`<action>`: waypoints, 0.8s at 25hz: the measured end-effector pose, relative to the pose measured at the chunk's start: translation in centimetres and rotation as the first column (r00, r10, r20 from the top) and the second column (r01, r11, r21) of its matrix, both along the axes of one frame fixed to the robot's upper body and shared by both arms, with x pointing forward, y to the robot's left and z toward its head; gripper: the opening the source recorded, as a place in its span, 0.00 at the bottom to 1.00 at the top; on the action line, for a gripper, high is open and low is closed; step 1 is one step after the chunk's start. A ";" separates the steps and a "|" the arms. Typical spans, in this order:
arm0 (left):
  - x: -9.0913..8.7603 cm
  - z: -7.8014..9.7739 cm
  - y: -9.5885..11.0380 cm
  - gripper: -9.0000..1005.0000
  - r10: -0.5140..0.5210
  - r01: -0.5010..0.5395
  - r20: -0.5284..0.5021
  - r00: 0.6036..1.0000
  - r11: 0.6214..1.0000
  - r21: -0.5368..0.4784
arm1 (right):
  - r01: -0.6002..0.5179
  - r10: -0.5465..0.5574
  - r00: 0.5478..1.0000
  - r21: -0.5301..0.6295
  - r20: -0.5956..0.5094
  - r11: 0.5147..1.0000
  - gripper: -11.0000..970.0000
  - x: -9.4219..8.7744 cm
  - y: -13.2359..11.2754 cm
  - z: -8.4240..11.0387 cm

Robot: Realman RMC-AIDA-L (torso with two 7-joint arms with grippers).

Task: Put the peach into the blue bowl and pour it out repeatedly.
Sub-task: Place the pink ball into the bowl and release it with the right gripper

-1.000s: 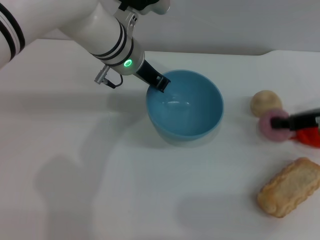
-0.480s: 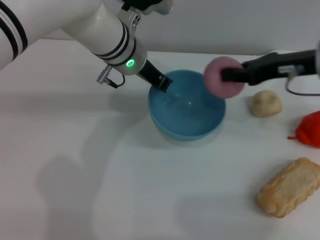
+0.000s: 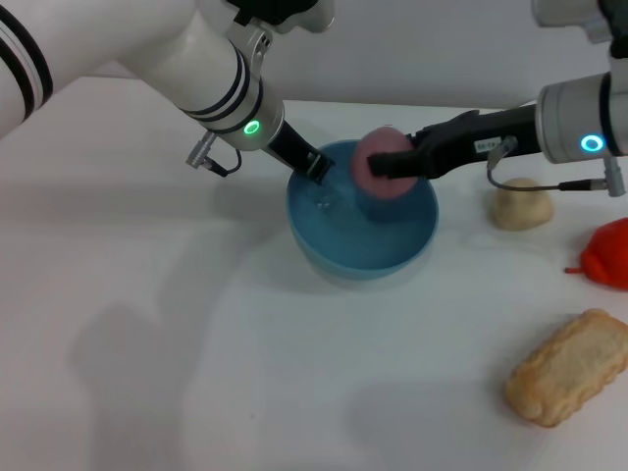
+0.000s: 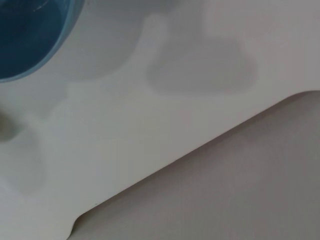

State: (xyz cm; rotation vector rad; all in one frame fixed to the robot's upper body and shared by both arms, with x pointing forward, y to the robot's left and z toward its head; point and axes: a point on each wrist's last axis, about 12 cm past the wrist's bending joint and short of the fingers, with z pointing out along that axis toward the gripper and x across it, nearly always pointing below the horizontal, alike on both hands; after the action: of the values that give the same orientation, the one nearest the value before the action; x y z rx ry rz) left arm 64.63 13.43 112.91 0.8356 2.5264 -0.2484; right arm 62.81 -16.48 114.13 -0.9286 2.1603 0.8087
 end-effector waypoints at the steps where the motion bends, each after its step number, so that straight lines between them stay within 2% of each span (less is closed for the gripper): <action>1: 0.0 0.0 0.0 0.01 0.001 -0.001 0.000 1.000 1.000 0.000 | -0.003 0.003 1.000 -0.004 -0.001 1.000 0.36 0.0 0.1 -0.1; 7: 0.0 -0.1 0.0 0.01 0.003 -0.003 0.006 1.000 1.000 -0.002 | 0.005 -0.005 1.000 -0.019 0.023 1.000 0.49 0.1 -0.3 -0.5; 8: 0.1 0.0 0.0 0.01 0.005 -0.004 0.009 1.000 1.000 -0.004 | 0.005 -0.005 1.000 -0.019 0.023 1.000 0.55 0.1 -0.3 -0.5; 10: 0.1 -0.1 0.0 0.01 0.005 -0.005 0.015 1.000 1.000 -0.005 | 0.020 -0.018 0.998 -0.029 0.063 0.999 0.67 0.1 -0.8 -0.9; 11: 0.1 -0.1 0.0 0.01 0.005 -0.005 0.016 1.000 1.000 -0.004 | 0.031 -0.028 0.995 -0.032 0.096 0.999 0.67 0.2 -1.1 -1.1; 12: 0.1 -0.1 0.0 0.01 0.004 -0.004 0.018 1.000 1.000 -0.003 | 0.066 -0.059 0.979 -0.030 0.194 0.997 0.66 0.4 -2.0 -1.4; 13: 0.1 -0.1 0.0 0.01 0.004 -0.004 0.018 1.000 1.000 -0.003 | 0.066 -0.059 0.979 -0.030 0.194 0.997 0.66 0.4 -2.0 -1.4; 16: 0.1 -0.3 0.1 0.01 0.009 -0.009 0.017 1.000 1.000 -0.004 | 0.122 -0.107 0.923 -0.018 0.370 0.992 0.66 0.1 -3.6 -1.8; 20: 0.1 -0.5 0.4 0.01 0.018 -0.018 0.012 1.000 1.000 -0.005 | 0.248 -0.211 0.793 0.014 0.572 0.969 0.66 -0.9 -6.6 -2.4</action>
State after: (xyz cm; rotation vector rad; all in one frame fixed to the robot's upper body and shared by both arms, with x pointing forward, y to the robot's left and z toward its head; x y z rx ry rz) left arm 64.70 13.82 112.41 0.8093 2.5202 -0.2428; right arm 61.86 -23.09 111.77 -0.7884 1.7200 0.2847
